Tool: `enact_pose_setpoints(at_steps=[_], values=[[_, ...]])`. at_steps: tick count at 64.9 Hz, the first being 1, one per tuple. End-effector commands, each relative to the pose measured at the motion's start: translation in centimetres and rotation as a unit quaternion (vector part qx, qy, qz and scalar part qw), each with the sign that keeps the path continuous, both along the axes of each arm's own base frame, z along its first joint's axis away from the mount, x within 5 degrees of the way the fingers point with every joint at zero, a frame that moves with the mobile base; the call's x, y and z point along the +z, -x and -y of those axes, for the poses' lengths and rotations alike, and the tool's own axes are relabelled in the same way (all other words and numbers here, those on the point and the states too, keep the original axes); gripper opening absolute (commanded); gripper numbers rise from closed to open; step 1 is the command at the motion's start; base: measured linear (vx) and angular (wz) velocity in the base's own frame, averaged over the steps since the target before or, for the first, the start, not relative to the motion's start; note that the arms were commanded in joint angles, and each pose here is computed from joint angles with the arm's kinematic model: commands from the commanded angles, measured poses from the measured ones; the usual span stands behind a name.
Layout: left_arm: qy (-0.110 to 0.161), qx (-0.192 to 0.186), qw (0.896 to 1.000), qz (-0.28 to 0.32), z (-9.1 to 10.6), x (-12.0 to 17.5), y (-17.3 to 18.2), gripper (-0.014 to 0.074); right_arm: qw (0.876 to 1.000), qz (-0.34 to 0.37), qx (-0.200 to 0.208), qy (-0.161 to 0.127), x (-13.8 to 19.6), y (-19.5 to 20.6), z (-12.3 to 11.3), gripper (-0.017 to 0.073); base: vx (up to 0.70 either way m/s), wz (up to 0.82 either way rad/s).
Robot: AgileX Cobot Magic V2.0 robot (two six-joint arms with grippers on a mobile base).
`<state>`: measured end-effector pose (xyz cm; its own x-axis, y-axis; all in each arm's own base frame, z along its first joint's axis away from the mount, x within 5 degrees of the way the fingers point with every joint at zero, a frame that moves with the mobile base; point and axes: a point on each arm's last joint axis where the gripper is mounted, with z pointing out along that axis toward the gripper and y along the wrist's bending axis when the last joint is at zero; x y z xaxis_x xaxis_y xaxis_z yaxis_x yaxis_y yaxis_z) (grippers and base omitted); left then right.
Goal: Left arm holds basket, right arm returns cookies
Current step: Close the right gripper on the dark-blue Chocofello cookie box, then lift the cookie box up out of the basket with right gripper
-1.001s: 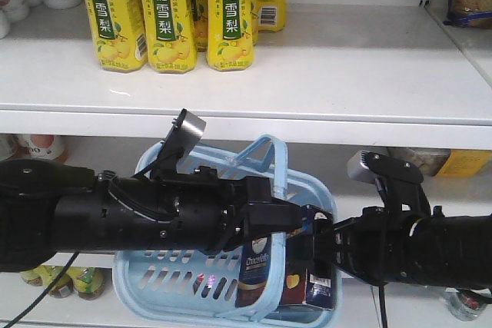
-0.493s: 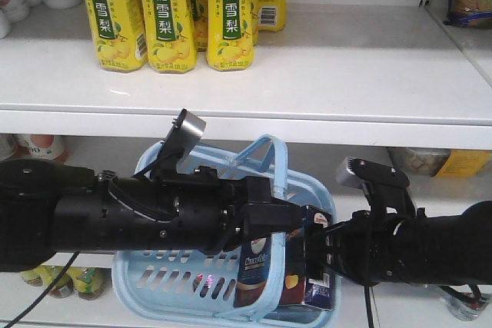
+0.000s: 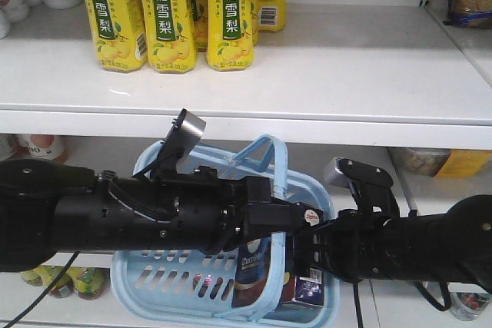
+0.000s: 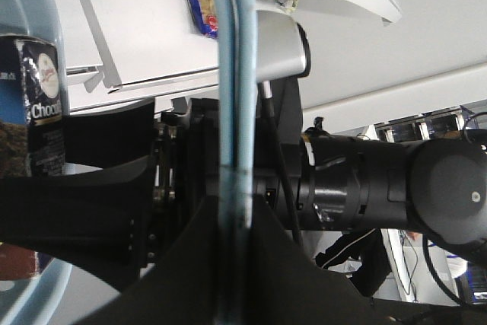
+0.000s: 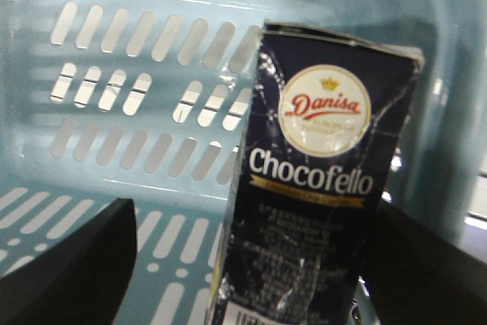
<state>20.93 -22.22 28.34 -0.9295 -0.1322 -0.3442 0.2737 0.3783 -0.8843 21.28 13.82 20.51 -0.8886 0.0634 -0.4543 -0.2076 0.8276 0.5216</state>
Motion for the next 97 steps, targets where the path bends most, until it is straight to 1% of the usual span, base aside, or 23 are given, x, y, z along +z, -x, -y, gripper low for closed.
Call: enact_pose_setpoints(at_steps=[1, 9, 20, 33, 48, 55, 64, 71, 76, 86, 97], values=[[0.056, 0.015, 0.998, 0.012, -0.2, 2.7, 0.2, -0.0006, 0.999, 0.033, 0.002, -0.021, 1.4, -1.0, -0.7, 0.0546, 0.00, 0.00], [0.056, 0.015, 0.998, 0.012, -0.2, 2.7, 0.2, -0.0006, 0.999, 0.020, 0.016, -0.021, 0.9, -1.8, -1.3, 0.0546, 0.00, 0.00], [0.056, 0.015, 0.998, 0.012, -0.2, 2.7, 0.2, -0.0006, 1.000, 0.009, 0.021, -0.015, 0.2, -3.1, -2.0, 0.0533, 0.00, 0.00], [0.056, 0.015, 0.998, 0.012, -0.2, 2.7, 0.2, -0.0006, 0.999, -0.004, 0.031, 0.007, -1.2, -3.7, -2.2, 0.0475, 0.00, 0.00], [0.056, 0.015, 0.998, 0.012, -0.2, 2.7, 0.2, -0.0006, 0.999, -0.001, 0.046, 0.019, -1.7, -3.8, -2.3, 0.0392, 0.00, 0.00], [0.056, 0.015, 0.998, 0.012, -0.2, 2.7, 0.2, -0.0006, 0.999, -0.001, 0.045, 0.018, -1.7, -3.8, -2.3, 0.0330, 0.00, 0.00], [0.056, 0.015, 0.998, 0.012, -0.2, 2.7, 0.2, -0.0006, 0.999, -0.003, 0.041, 0.014, -1.6, -3.8, -2.3, 0.0230, 0.00, 0.00], [0.056, 0.015, 0.998, 0.012, -0.2, 2.7, 0.2, -0.0006, 0.999, 0.001, 0.039, 0.010, -1.3, -3.8, -2.3, 0.0185, 0.00, 0.00], [0.056, 0.015, 0.998, 0.012, -0.2, 2.7, 0.2, -0.0006, 0.999, 0.010, 0.036, 0.008, -0.9, -3.7, -2.2, 0.0176, 0.00, 0.00], [0.056, 0.015, 0.998, 0.012, -0.2, 2.7, 0.2, -0.0006, 0.999, 0.029, 0.016, -0.006, 0.8, -3.4, -1.7, 0.0175, 0.00, 0.00], [0.056, 0.015, 0.998, 0.012, -0.2, 2.7, 0.2, -0.0006, 0.999, 0.046, 0.012, -0.015, 2.6, -2.7, -1.0, 0.0176, 0.00, 0.00]])
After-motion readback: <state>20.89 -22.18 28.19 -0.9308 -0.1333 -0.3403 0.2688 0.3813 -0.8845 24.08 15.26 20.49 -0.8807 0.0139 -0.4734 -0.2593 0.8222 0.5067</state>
